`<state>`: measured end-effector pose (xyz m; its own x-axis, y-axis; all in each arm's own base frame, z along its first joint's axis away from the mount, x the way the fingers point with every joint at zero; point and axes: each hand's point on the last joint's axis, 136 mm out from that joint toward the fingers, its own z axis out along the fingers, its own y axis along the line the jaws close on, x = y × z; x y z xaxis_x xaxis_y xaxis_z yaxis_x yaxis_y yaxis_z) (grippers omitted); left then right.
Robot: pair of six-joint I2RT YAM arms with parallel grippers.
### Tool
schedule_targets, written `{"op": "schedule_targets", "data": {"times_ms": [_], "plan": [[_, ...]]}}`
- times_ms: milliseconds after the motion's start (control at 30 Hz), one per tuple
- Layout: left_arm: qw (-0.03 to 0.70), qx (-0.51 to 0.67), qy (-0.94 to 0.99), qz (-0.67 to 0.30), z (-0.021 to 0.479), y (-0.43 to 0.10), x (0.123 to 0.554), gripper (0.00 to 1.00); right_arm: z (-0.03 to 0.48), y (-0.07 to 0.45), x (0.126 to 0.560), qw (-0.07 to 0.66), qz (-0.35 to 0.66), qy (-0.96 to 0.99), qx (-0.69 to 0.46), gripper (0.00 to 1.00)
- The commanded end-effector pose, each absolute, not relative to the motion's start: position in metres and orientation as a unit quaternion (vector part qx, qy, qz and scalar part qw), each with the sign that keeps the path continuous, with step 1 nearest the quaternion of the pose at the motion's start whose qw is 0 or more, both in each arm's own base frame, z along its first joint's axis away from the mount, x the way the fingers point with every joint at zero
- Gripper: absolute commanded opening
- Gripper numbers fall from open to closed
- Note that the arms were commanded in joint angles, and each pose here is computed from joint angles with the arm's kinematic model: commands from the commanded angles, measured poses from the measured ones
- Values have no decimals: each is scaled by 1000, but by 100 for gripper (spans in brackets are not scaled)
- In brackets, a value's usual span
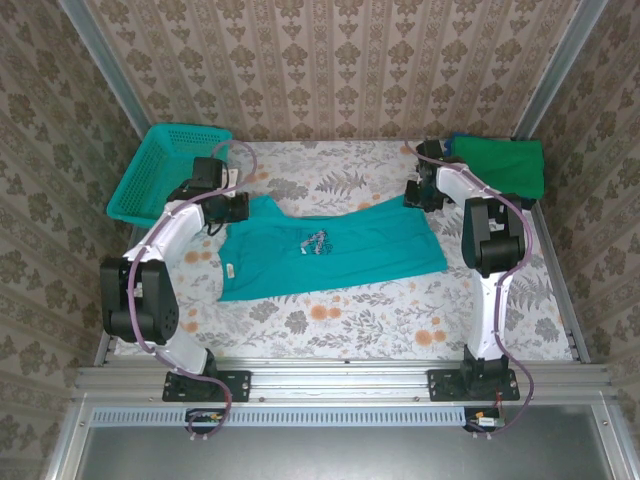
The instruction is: Fold and stack the t-shirts
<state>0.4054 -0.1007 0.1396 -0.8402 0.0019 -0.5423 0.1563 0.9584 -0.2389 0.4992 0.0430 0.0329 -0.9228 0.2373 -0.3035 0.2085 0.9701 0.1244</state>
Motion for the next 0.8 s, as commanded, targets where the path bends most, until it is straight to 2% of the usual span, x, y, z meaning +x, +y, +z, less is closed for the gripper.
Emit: {"op": "schedule_targets", "data": {"times_ms": [0,133,300,600,767], "plan": [[291,49,945,-141,148,-98,404,0,26,49,495,141,50,983,105,36],[292,47,945,-140,149,-97,403,0,24,51,496,138,49,984,99,40],[293,46,945,-140,150,-94,401,0,21,51,495,130,47,986,97,40],[293,44,944,-142,151,-93,400,0,31,56,497,139,56,984,92,13],[294,44,944,-144,152,-93,400,0,57,56,497,160,52,982,88,5]]}}
